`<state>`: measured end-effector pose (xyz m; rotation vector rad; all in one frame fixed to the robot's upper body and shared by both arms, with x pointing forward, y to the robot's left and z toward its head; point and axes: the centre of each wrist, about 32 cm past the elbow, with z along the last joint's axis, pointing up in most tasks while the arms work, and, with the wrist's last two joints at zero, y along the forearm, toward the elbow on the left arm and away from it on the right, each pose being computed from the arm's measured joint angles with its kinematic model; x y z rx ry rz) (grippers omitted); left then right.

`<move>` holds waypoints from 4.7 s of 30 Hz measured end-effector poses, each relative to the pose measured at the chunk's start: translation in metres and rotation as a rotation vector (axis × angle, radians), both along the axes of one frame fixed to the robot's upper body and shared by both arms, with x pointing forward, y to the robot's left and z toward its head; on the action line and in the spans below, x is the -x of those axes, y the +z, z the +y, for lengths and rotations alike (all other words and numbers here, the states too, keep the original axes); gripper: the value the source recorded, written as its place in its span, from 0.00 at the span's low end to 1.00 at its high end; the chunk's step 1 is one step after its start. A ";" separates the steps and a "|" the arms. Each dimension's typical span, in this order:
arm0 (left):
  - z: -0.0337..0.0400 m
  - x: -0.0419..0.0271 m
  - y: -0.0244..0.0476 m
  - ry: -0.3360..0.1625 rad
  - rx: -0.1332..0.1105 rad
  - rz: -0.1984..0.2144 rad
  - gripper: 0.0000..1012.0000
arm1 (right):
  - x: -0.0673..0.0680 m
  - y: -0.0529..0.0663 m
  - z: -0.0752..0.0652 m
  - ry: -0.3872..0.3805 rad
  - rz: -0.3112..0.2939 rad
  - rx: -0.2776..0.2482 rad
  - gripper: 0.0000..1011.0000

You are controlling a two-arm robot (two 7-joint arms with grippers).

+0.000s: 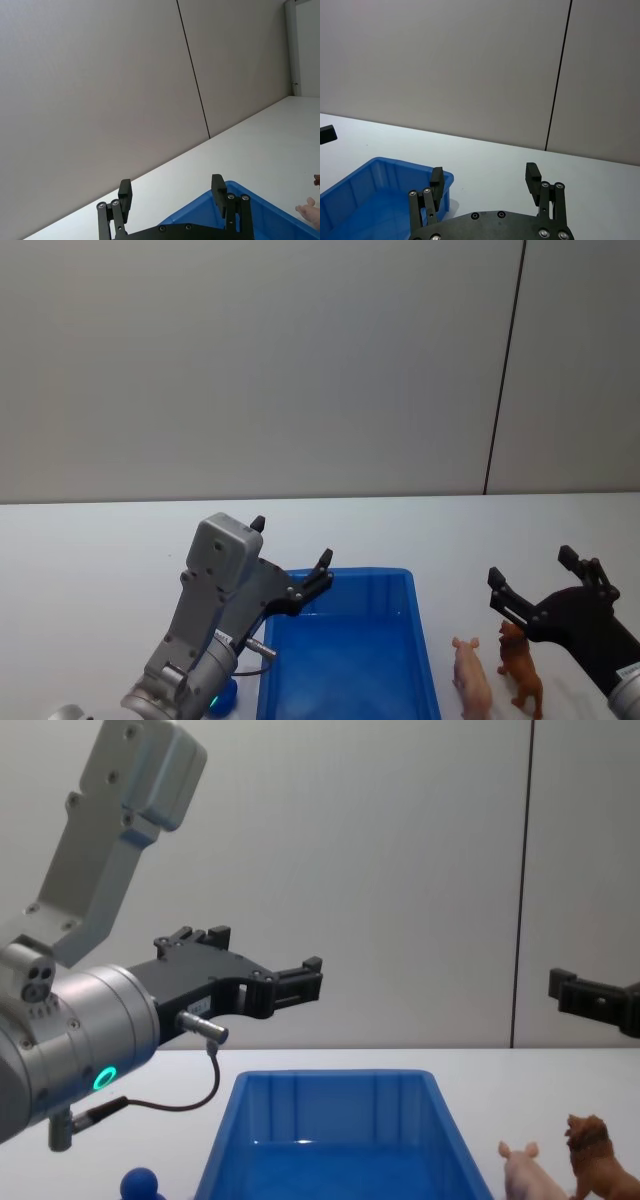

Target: Pick up the two dolls from the table and place them into the box.

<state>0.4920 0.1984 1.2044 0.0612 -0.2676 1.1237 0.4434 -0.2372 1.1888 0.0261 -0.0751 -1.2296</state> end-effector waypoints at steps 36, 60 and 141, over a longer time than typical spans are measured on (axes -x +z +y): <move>0.0000 0.0000 0.0000 0.000 0.000 0.000 0.99 | 0.004 -0.034 0.003 -0.114 0.234 0.061 0.99; 0.0000 0.0000 0.0000 0.000 0.000 0.000 0.99 | 0.007 -0.063 0.007 -0.131 0.313 0.104 0.80; 0.0000 0.0000 0.0000 0.000 0.000 0.000 0.99 | -0.059 0.001 0.084 0.261 0.177 0.152 0.97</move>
